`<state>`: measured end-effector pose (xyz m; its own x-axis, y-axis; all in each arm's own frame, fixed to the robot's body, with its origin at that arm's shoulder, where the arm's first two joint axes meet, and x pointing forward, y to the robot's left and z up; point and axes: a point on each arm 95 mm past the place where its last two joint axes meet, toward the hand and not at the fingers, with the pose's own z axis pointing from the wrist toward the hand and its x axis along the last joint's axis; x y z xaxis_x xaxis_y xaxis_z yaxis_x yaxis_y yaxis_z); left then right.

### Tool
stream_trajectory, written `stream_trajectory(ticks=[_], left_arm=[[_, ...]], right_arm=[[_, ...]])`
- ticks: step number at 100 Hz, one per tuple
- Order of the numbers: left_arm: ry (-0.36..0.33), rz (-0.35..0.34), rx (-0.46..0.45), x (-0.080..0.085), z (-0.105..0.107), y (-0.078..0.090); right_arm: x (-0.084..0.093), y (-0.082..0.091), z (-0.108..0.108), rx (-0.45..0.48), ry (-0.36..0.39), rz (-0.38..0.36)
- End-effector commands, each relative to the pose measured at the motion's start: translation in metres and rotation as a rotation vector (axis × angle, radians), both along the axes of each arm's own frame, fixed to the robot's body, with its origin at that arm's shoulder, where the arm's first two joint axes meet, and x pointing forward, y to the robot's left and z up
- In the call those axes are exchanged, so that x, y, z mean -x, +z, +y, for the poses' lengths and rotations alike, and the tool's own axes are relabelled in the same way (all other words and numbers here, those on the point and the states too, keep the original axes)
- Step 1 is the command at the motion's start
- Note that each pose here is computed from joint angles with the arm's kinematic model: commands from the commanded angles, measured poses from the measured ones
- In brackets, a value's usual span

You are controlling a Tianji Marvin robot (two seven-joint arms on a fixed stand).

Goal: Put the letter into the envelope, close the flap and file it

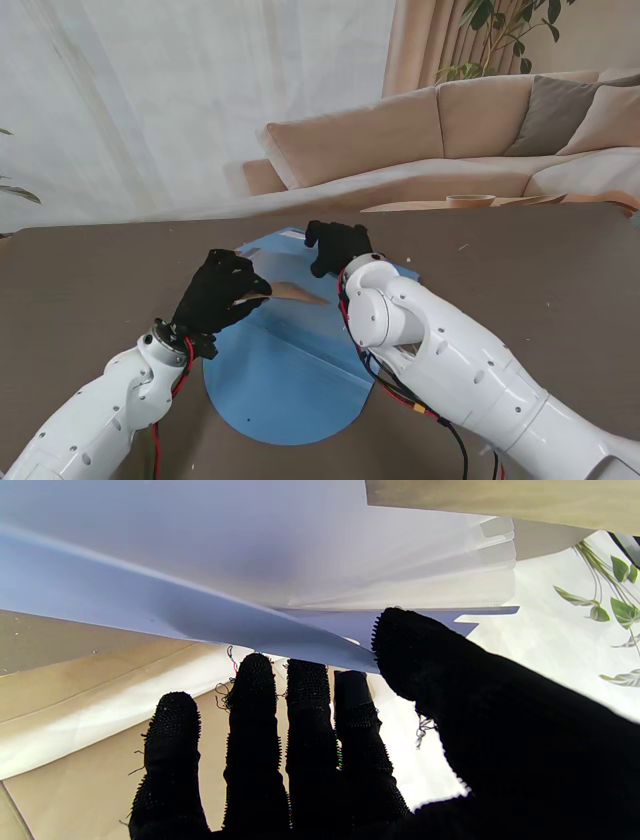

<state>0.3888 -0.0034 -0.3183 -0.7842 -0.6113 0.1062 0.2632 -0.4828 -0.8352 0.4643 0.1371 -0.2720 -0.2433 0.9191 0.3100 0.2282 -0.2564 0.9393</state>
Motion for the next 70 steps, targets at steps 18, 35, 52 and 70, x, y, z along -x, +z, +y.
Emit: stream_trajectory(ticks=[18, 35, 52, 70], left_arm=[[0.040, 0.000, -0.040, -0.006, -0.016, 0.000], [0.061, -0.003, -0.078, -0.009, -0.027, 0.000], [0.075, 0.009, -0.112, -0.013, -0.038, 0.001], [0.103, 0.005, -0.156, -0.020, -0.048, 0.001]], right_arm=[[0.004, 0.002, 0.003, -0.024, 0.010, 0.015], [0.005, 0.001, 0.003, -0.030, 0.009, 0.018], [0.007, 0.000, 0.002, -0.035, 0.009, 0.022], [0.010, 0.000, 0.000, -0.044, 0.007, 0.026]])
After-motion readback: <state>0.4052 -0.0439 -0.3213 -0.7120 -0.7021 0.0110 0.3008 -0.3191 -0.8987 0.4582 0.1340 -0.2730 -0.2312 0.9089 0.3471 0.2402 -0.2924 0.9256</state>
